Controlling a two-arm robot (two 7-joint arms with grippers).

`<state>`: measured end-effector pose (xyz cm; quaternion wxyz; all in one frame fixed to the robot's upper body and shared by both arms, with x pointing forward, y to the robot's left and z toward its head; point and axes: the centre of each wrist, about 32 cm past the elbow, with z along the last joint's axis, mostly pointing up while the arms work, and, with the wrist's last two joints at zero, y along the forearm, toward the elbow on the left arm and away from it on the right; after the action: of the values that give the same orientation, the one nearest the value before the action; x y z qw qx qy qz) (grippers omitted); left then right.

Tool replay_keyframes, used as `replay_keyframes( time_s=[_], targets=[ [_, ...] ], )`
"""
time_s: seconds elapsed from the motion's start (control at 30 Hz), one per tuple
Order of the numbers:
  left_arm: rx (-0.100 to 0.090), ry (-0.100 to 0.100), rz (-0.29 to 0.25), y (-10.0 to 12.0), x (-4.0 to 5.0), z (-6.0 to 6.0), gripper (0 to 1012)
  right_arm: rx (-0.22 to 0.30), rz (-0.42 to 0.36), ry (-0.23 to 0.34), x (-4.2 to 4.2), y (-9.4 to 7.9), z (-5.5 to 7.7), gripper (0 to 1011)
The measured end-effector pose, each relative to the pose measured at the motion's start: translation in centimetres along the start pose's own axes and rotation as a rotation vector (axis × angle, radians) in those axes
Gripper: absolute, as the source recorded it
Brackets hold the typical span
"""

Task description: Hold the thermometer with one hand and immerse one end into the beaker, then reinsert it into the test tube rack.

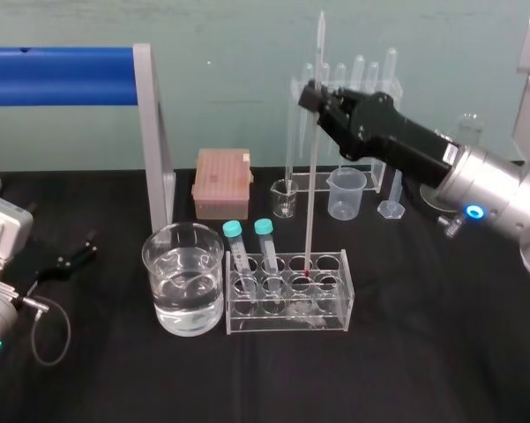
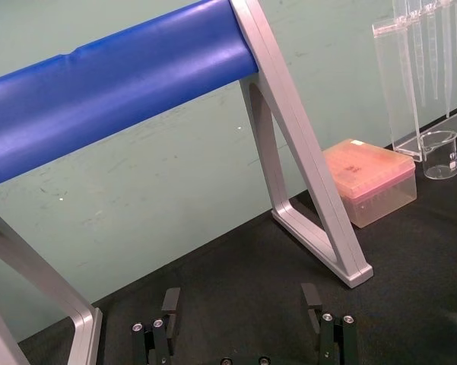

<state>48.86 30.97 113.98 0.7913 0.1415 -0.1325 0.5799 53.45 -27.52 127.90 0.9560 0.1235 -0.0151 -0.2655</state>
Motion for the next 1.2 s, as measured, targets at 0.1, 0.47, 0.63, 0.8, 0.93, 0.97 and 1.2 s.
replay_keyframes(
  time_s=[0.1, 0.47, 0.63, 0.8, 0.93, 0.97, 1.2],
  targets=[
    [0.000, 0.000, 0.000, 0.0, 0.00, 0.0, 1008, -0.015, -0.006, 0.002, 0.11, -0.3, -0.6, 56],
    [0.000, 0.000, 0.000, 0.0, 0.00, 0.0, 1008, -0.050, 0.024, -0.035, 0.57, 0.5, -2.4, 56],
    [0.000, 0.000, 0.000, 0.0, 0.00, 0.0, 1008, -0.082, 0.042, -0.049, 0.73, 1.1, -3.0, 56],
    [0.000, 0.000, 0.000, 0.0, 0.00, 0.0, 1008, -0.131, 0.057, -0.064, 1.04, 1.8, -4.0, 56],
    [0.000, 0.000, 0.000, 0.0, 0.00, 0.0, 1008, -0.164, 0.062, -0.066, 1.29, 2.2, -4.7, 56],
    [0.000, 0.000, 0.000, 0.0, 0.00, 0.0, 1008, -0.175, 0.062, -0.066, 1.39, 2.3, -4.9, 56],
    [0.000, 0.000, 0.000, 0.0, 0.00, 0.0, 1008, -0.203, 0.063, -0.064, 1.78, 2.8, -5.5, 56]
  ],
)
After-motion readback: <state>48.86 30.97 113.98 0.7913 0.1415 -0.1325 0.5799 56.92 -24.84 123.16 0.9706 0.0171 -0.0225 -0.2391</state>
